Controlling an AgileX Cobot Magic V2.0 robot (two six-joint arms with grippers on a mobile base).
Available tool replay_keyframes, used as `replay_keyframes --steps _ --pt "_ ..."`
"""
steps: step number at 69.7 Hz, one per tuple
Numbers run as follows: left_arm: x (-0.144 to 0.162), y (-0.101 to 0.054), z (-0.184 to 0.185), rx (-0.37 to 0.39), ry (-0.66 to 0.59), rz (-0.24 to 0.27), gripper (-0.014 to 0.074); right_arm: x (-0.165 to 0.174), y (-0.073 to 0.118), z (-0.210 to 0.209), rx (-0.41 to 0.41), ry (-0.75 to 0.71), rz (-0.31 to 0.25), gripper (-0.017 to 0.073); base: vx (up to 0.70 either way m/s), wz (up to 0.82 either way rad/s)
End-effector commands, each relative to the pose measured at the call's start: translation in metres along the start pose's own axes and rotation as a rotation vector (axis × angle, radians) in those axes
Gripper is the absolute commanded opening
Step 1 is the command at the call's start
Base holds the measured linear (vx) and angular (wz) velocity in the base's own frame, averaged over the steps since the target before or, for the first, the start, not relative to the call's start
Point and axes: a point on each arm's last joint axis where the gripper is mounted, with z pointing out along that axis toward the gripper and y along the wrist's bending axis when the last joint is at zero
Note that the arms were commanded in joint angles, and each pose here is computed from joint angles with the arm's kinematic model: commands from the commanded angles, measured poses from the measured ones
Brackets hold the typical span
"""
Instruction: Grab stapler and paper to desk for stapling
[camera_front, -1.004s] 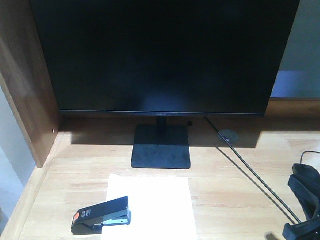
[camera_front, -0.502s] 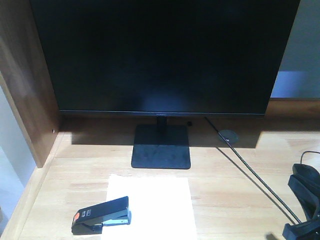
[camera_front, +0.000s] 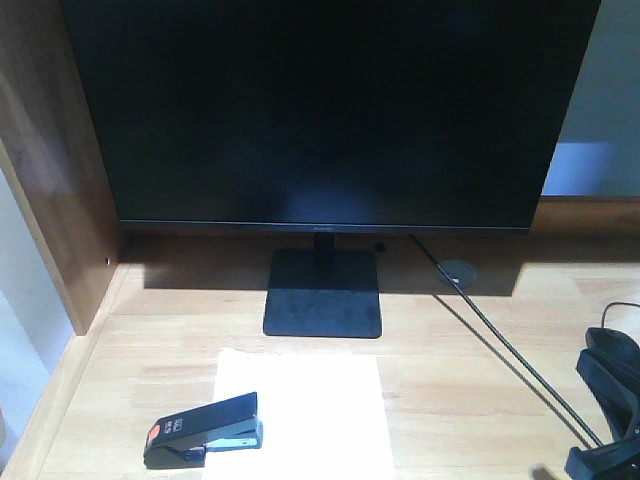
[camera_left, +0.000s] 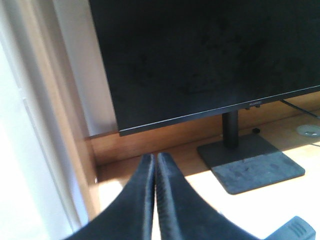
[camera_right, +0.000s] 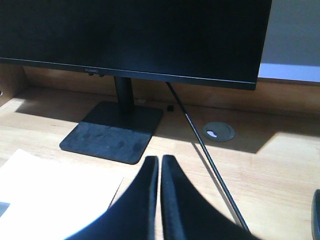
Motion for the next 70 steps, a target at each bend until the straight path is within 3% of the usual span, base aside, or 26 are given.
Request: replay_keyframes --steps 1,6,20,29,37,46,70 --pt "-0.009 0.003 -0.008 -0.028 -0.072 -0.047 -0.0006 -0.01 -0.001 -0.001 0.016 -0.034 -0.055 -0.0005 0.0 0.0" --pt "-0.001 0.004 -0.013 -0.064 -0.073 -0.078 -0.0006 -0.01 -0.001 -0.001 0.016 -0.034 -0.055 -0.0005 0.0 0.0" --pt "0.032 0.006 -0.02 -0.155 -0.086 -0.106 -0.0006 -0.01 -0.001 -0.001 0.015 -0.034 -0.055 -0.0005 0.0 0.0" --pt "0.049 0.006 -0.023 -0.201 -0.088 -0.164 -0.0006 -0.01 -0.001 -0.001 0.015 -0.034 -0.055 -0.0005 0.0 0.0" --pt "0.063 0.006 -0.024 -0.24 -0.082 -0.165 -0.0006 -0.01 -0.001 -0.001 0.015 -0.034 -0.055 -0.0005 0.0 0.0" --pt "0.076 0.005 -0.023 -0.248 -0.048 -0.193 -0.0006 -0.01 -0.001 -0.001 0.015 -0.034 -0.055 -0.0005 0.0 0.0" --pt "0.078 0.005 -0.023 -0.246 -0.025 -0.194 -0.0006 -0.01 -0.001 -0.001 0.015 -0.034 -0.055 -0.0005 0.0 0.0"
